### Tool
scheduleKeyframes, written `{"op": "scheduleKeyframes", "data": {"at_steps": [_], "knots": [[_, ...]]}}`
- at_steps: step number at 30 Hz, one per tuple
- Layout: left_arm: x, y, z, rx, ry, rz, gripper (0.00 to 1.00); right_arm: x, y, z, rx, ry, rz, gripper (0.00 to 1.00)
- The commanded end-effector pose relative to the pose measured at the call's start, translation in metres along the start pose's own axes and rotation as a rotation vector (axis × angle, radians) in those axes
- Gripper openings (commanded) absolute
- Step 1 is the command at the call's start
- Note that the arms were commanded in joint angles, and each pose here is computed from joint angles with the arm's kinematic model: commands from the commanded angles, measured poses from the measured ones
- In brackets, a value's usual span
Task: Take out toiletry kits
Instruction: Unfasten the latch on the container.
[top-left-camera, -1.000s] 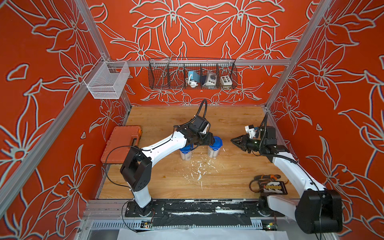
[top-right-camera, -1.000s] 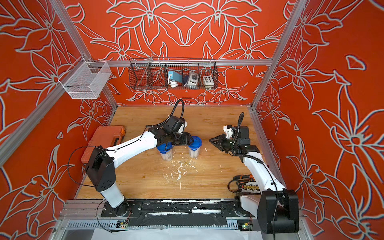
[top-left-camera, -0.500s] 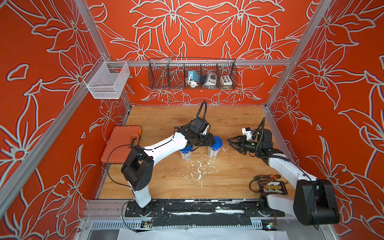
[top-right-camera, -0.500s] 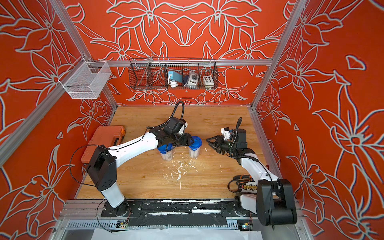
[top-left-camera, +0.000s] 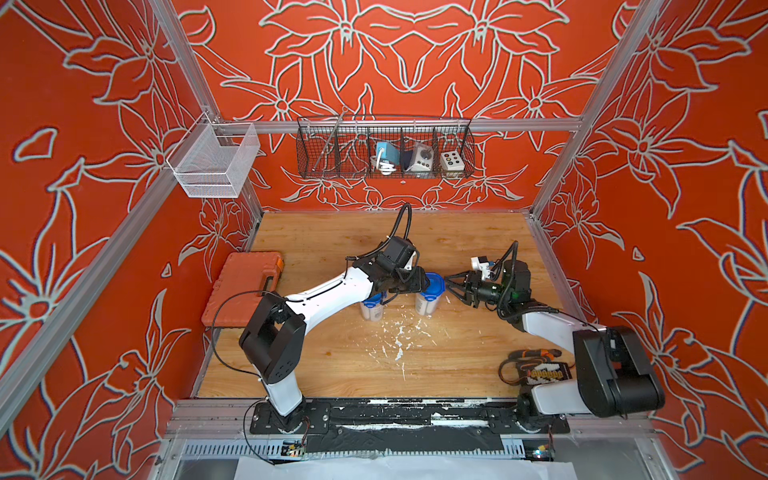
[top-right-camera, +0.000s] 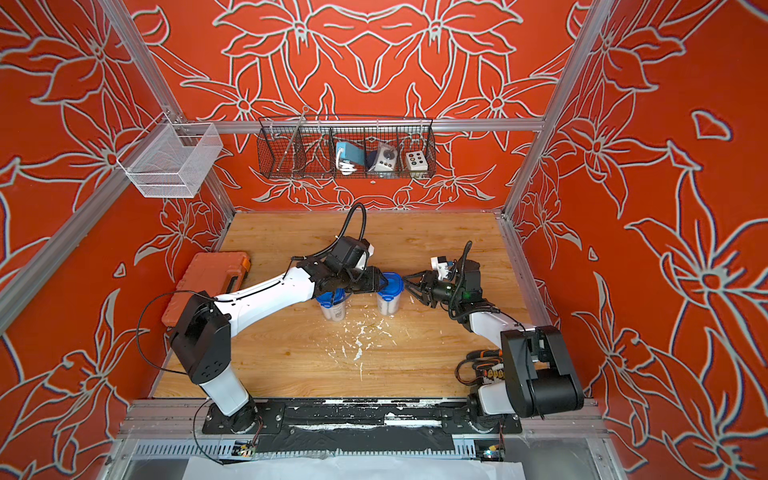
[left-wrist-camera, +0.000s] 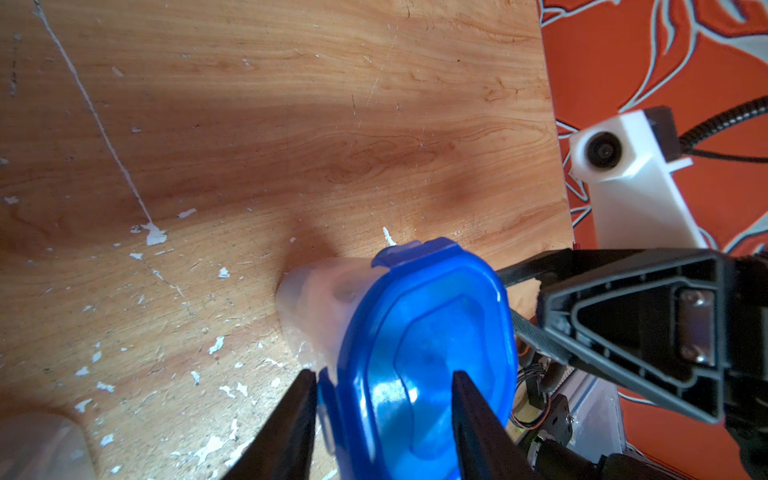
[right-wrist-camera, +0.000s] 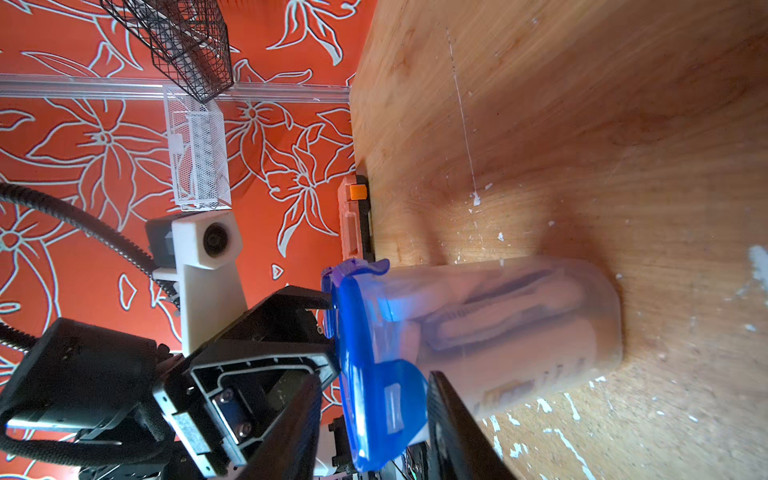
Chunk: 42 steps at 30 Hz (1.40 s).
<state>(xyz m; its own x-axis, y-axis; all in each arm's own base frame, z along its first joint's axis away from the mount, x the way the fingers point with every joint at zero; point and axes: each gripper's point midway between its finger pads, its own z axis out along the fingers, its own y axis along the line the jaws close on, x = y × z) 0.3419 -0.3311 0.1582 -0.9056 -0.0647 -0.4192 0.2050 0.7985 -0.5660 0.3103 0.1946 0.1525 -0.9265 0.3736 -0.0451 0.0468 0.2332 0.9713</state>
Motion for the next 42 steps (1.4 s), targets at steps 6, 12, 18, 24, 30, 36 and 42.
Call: {"op": "scheduleKeyframes", "data": {"at_steps": [6, 12, 18, 24, 30, 36, 42], "knots": [[0.027, 0.028, 0.007, -0.099, 0.081, -0.035, 0.46, 0.001, 0.001, 0.008, -0.071, 0.041, 0.039, 0.47], [0.032, 0.035, 0.009, -0.12, 0.091, -0.047, 0.45, 0.002, -0.003, 0.01, -0.095, 0.049, 0.069, 0.42], [0.038, 0.042, 0.01, -0.141, 0.095, -0.066, 0.44, 0.008, -0.009, 0.01, -0.115, 0.055, 0.097, 0.4], [0.043, 0.049, 0.012, -0.161, 0.103, -0.079, 0.43, 0.009, -0.007, 0.01, -0.132, 0.062, 0.103, 0.38], [0.049, 0.056, 0.015, -0.184, 0.112, -0.091, 0.42, 0.009, -0.007, 0.01, -0.145, 0.063, 0.113, 0.31], [0.057, 0.065, 0.016, -0.214, 0.128, -0.093, 0.4, 0.007, -0.007, 0.01, -0.15, 0.057, 0.116, 0.22], [0.061, 0.064, 0.017, -0.216, 0.131, -0.093, 0.39, 0.014, -0.022, 0.009, -0.107, 0.062, 0.139, 0.37]]}}
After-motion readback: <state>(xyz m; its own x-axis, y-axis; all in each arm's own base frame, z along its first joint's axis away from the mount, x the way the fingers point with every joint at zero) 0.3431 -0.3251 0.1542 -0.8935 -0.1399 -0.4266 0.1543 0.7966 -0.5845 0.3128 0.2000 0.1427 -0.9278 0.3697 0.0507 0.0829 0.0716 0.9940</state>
